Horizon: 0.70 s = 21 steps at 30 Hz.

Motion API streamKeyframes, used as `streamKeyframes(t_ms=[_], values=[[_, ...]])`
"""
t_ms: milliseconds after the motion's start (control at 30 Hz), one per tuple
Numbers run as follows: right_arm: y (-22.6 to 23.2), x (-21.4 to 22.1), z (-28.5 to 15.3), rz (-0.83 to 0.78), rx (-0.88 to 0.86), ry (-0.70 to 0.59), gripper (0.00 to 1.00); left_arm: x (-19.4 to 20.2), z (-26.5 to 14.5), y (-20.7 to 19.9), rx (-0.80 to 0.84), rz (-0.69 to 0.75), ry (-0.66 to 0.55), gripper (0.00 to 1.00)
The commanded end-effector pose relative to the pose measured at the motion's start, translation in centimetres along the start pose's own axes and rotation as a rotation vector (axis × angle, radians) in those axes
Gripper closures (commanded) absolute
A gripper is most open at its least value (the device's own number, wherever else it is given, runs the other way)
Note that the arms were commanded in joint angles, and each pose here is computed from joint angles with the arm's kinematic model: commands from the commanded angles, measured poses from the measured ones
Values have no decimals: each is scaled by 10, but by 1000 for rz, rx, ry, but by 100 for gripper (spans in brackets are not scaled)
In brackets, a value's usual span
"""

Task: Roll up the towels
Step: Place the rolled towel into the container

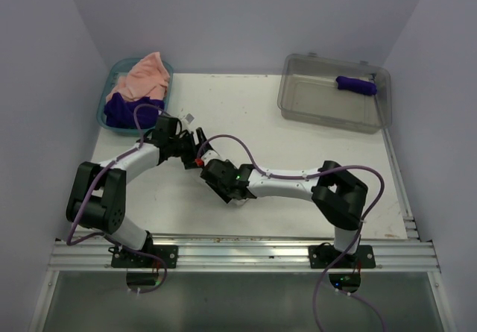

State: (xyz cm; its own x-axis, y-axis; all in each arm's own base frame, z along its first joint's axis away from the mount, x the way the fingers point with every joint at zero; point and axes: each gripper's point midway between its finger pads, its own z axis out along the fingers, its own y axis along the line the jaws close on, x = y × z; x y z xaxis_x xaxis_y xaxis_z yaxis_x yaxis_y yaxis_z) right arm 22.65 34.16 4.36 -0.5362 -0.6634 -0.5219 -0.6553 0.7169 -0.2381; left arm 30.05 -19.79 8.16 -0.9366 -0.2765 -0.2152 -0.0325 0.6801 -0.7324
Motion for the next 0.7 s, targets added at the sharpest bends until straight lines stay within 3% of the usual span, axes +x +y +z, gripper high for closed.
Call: streamKeyframes(t_ms=[0, 100, 200, 267, 667], values=[[17, 34, 35, 5, -40, 105, 54, 13, 1, 8, -34, 24, 42, 25], [20, 38, 37, 12, -52, 113, 70, 11, -3, 4, -31, 30, 40, 25], [16, 40, 36, 39, -63, 118, 92, 6, -10, -1, -24, 43, 29, 24], [8, 39, 33, 86, -76, 113, 100, -2, -18, -6, -14, 55, 8, 24], [-58, 35, -8, 74, 120, 40, 100, -44, -83, -30, 21, 95, -136, 23]])
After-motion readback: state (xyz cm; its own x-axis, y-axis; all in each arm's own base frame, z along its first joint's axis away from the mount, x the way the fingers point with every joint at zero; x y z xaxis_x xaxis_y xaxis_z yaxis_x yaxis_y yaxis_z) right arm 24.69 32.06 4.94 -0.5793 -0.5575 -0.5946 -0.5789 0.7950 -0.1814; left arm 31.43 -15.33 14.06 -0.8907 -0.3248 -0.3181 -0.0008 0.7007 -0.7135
